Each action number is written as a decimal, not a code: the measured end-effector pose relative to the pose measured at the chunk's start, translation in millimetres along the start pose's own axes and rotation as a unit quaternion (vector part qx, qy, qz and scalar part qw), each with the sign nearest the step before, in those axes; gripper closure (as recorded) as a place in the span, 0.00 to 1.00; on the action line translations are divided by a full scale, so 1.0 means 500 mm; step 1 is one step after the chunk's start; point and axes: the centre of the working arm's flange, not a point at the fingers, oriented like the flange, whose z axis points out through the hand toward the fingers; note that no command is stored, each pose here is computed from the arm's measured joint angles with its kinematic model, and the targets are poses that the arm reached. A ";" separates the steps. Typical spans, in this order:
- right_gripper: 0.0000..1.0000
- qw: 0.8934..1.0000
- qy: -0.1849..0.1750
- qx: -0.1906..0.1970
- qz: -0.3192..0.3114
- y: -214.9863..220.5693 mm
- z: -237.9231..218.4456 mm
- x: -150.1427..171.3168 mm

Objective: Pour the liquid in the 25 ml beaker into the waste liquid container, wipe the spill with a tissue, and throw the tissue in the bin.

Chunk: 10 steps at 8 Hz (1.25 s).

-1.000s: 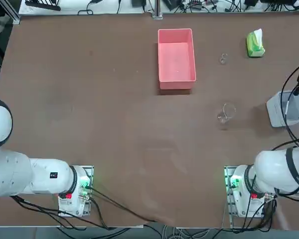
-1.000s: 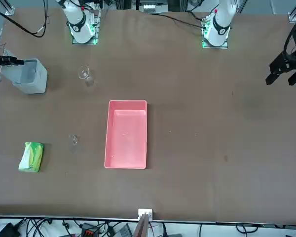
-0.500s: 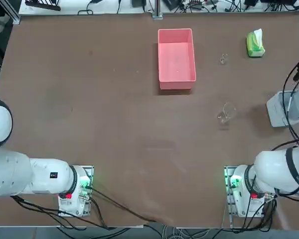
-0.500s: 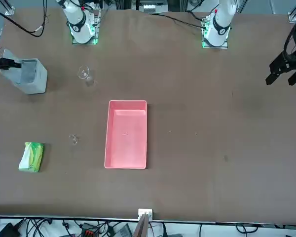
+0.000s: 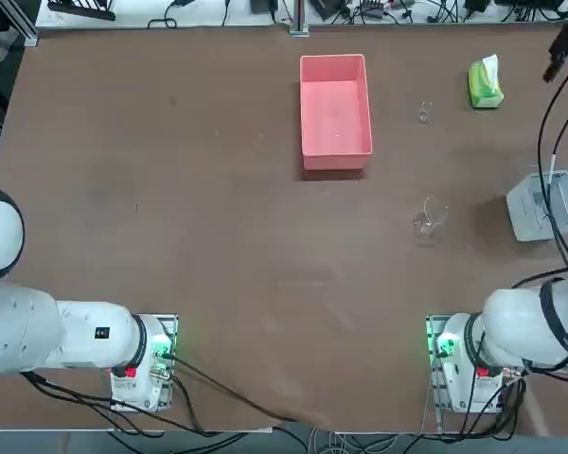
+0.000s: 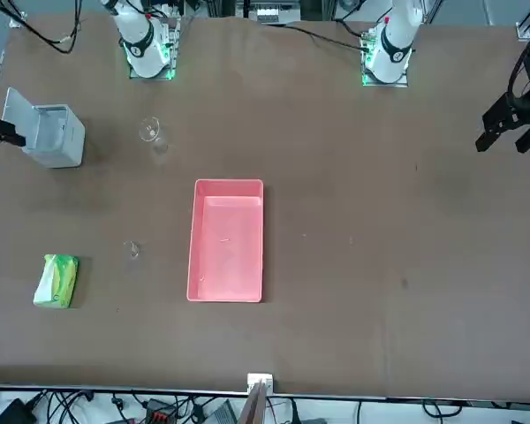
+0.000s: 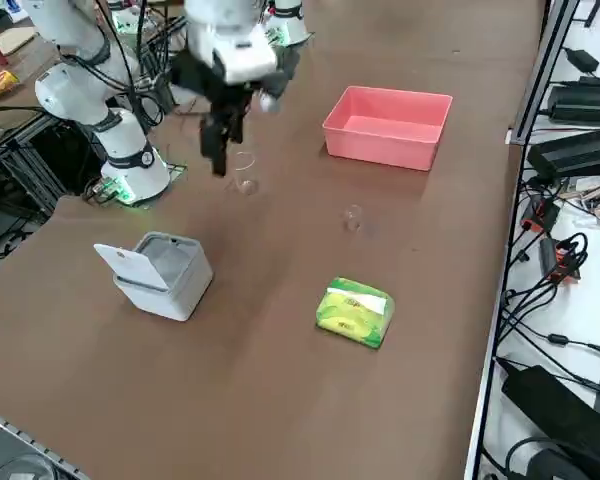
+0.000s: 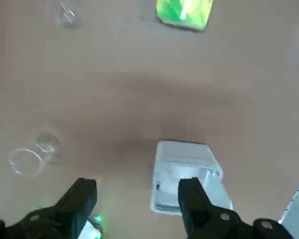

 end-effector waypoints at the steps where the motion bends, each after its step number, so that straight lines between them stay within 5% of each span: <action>1: 0.00 1.000 0.011 0.006 0.026 -0.051 -0.051 0.009; 4: 0.00 0.996 0.044 0.012 0.076 -0.149 -0.167 0.011; 10: 0.00 0.991 0.073 0.009 0.115 -0.183 -0.237 -0.013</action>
